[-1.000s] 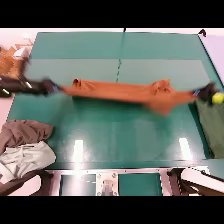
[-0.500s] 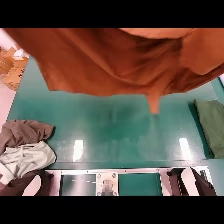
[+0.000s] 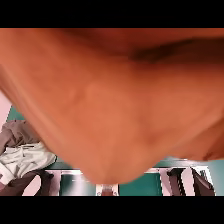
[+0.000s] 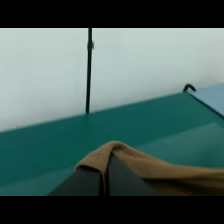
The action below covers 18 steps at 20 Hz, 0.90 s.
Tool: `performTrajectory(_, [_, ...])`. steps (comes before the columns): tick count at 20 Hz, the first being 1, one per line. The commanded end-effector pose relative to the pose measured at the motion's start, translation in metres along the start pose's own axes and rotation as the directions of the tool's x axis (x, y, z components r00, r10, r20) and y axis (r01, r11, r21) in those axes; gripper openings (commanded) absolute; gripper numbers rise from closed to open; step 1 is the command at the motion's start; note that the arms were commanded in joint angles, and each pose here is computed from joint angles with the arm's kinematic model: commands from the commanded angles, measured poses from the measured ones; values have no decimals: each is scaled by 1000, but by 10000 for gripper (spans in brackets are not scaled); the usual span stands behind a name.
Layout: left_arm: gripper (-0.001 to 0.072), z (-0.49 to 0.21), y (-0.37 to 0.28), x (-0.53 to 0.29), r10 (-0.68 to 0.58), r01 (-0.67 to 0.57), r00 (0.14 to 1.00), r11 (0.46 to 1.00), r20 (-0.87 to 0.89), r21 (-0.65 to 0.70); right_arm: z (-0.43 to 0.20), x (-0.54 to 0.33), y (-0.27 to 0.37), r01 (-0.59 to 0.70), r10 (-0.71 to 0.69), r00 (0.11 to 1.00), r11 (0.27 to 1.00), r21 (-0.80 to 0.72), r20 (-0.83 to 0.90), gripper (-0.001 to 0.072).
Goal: Fold the shirts.
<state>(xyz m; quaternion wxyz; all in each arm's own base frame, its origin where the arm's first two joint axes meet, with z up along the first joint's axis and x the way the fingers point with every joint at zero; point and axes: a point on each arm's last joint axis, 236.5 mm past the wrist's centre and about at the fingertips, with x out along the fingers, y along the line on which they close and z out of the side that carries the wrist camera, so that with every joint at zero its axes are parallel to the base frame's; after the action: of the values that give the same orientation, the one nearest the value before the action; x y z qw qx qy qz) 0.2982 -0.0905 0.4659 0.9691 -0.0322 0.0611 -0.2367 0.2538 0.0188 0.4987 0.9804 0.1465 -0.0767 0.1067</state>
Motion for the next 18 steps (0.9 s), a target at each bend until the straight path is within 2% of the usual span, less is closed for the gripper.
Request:
performTrajectory(1, [22, -124, 33, 79, -120, 76, 963, 980, -242, -184, -106, 35, -87, 61, -27, 983, 981, 186, -182, 19])
performTrajectory(3, [22, -204, 49, 134, -151, 65, 927, 967, -343, -248, -192, 63, -135, 118, -36, 954, 957, 264, -297, 19])
performTrajectory(5, [21, -274, 71, 181, -133, -8, 897, 949, -422, -314, -278, 88, -181, 216, -80, 907, 931, 293, -414, 19])
performTrajectory(7, [22, -325, 103, 221, -88, -102, 885, 922, -457, -374, -351, 110, -224, 313, -109, 844, 895, 317, -526, 19])
performTrajectory(10, [21, -390, 132, 253, -62, -201, 864, 868, -500, -454, -433, 137, -271, 393, -72, 758, 844, 366, -648, 19])
performTrajectory(14, [22, -428, 144, 274, -78, -227, 836, 853, -544, -470, -485, 171, -292, 364, 56, 709, 825, 433, -703, 19])
performTrajectory(18, [22, -421, 150, 280, -66, -223, 844, 859, -532, -461, -481, 182, -304, 353, 58, 718, 829, 434, -694, 18])
